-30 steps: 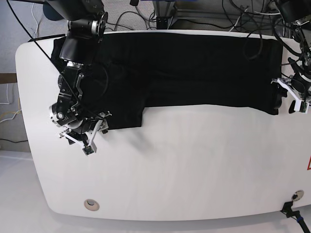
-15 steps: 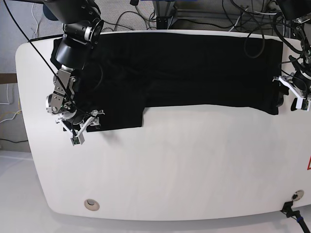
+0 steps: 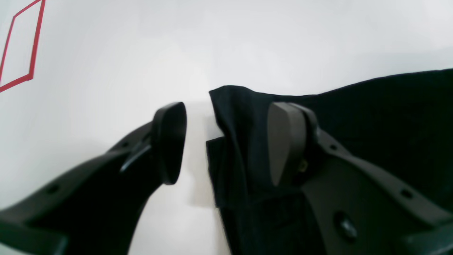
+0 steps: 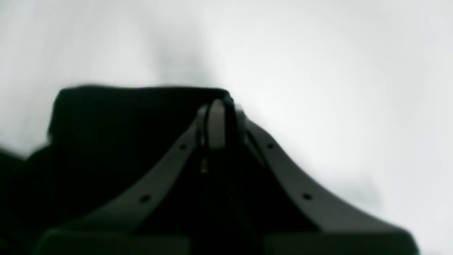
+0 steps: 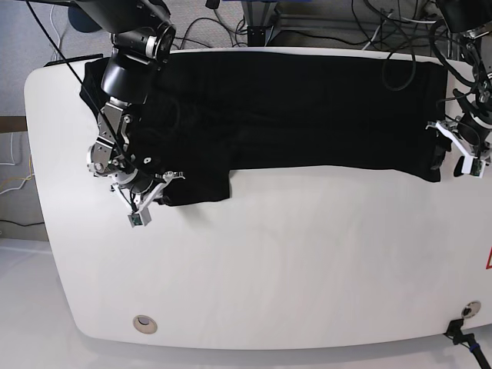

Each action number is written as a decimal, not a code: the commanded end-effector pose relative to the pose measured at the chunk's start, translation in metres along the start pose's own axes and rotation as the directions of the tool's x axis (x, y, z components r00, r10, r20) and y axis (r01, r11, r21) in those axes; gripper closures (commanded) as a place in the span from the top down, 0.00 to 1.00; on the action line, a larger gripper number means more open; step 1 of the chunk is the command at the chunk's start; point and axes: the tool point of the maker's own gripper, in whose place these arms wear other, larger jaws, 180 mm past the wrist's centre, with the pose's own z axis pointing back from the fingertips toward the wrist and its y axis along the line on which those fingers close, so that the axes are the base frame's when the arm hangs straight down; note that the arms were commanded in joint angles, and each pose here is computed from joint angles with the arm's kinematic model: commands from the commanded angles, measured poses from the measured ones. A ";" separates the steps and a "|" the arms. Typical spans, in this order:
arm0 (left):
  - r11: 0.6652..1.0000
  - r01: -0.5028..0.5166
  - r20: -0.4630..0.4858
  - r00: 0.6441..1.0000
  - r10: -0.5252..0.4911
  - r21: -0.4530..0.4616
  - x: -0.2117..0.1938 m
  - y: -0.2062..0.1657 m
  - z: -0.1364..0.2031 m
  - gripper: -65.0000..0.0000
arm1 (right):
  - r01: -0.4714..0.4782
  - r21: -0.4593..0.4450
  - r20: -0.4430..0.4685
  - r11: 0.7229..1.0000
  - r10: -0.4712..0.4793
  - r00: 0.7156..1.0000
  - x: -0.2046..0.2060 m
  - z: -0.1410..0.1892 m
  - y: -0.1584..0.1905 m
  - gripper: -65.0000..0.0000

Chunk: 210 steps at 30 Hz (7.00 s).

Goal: Fold the T-shirt properly

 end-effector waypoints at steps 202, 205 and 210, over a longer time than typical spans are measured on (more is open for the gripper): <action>0.963 -0.026 0.069 0.998 0.008 0.268 0.023 0.074 0.079 0.82 | -0.609 0.153 -0.134 0.779 0.627 0.768 -0.012 0.104 0.114 0.51; 0.987 0.005 0.070 0.997 -0.017 0.162 0.033 0.025 0.057 0.70 | -0.505 0.103 -0.106 0.857 0.514 0.851 -0.005 0.106 0.108 0.32; 0.997 -0.049 0.060 0.997 0.045 0.064 0.019 -0.024 0.034 0.00 | -0.383 0.121 -0.144 0.916 0.398 0.906 -0.038 0.108 0.113 0.00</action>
